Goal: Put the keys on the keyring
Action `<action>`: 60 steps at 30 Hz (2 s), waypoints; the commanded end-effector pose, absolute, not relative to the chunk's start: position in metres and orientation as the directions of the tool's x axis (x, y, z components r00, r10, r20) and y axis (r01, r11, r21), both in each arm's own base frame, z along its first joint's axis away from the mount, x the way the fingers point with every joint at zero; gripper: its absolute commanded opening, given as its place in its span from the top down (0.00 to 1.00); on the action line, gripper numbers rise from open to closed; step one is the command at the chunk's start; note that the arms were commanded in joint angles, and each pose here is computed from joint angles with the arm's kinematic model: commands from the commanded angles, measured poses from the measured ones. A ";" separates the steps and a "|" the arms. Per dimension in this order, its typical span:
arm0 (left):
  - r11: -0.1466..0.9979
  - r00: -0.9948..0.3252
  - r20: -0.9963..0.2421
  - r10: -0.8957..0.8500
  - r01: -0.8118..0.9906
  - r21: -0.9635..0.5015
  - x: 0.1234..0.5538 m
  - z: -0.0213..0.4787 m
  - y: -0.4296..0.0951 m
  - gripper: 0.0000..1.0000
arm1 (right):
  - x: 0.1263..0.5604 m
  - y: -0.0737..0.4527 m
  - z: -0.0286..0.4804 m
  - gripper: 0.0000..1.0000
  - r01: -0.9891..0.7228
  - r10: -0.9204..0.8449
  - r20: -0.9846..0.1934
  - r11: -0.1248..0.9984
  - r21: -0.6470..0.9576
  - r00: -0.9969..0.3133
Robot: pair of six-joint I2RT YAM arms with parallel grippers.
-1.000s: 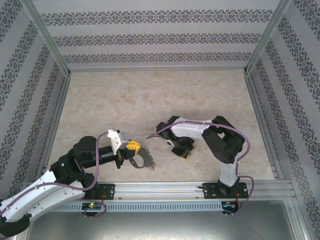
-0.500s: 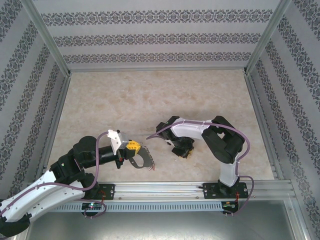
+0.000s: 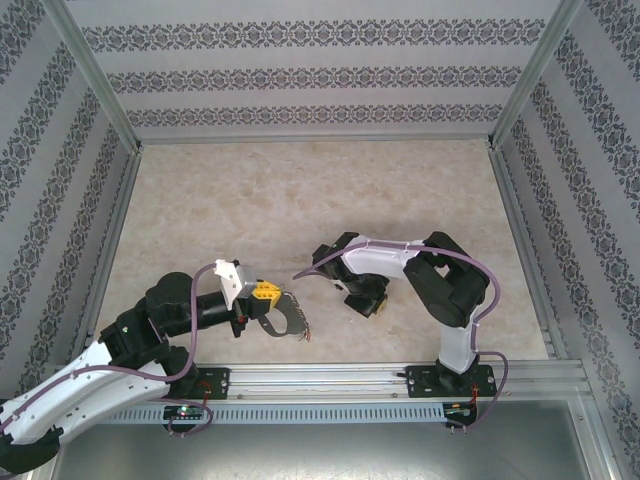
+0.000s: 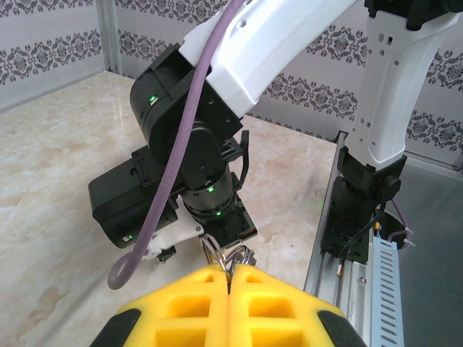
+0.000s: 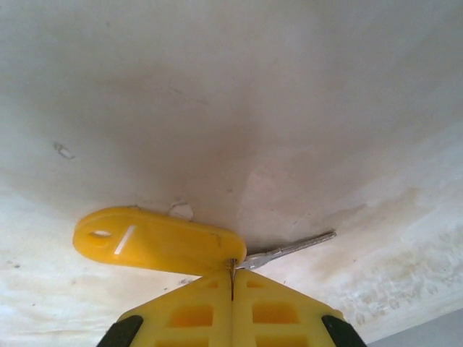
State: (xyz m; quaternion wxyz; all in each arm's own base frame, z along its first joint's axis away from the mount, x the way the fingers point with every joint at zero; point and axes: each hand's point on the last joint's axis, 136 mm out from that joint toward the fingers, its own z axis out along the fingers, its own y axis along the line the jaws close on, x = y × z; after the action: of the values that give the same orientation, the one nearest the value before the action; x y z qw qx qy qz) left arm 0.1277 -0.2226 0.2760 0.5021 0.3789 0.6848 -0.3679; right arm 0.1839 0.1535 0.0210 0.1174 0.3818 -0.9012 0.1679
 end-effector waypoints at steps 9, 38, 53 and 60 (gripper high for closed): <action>0.445 -0.195 -0.970 0.142 0.888 -0.114 0.131 0.293 -0.223 1.00 | 0.191 0.220 0.117 1.00 -0.741 -0.730 -0.185 0.671 -0.010 -0.658; 0.133 0.001 -0.963 0.269 0.990 0.039 0.119 0.302 -0.279 1.00 | 0.091 0.289 0.298 1.00 -0.997 -0.237 -0.971 0.061 -0.040 0.025; 0.080 0.012 -0.935 0.355 0.996 0.043 0.125 0.282 -0.292 1.00 | 0.106 0.281 0.287 1.00 -0.991 -0.276 -0.960 0.106 -0.080 0.048; 0.068 0.017 -0.937 0.349 0.997 0.044 0.121 0.284 -0.290 1.00 | 0.104 0.282 0.283 1.00 -0.993 -0.296 -0.954 0.092 -0.067 0.037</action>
State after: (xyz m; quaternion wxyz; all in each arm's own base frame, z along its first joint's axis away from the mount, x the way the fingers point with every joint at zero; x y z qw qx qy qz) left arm 0.1254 -0.2918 0.2641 0.4109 0.5606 0.6170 -0.3691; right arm 0.1090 0.2813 0.2874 -0.4673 0.5448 -0.5857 -0.3764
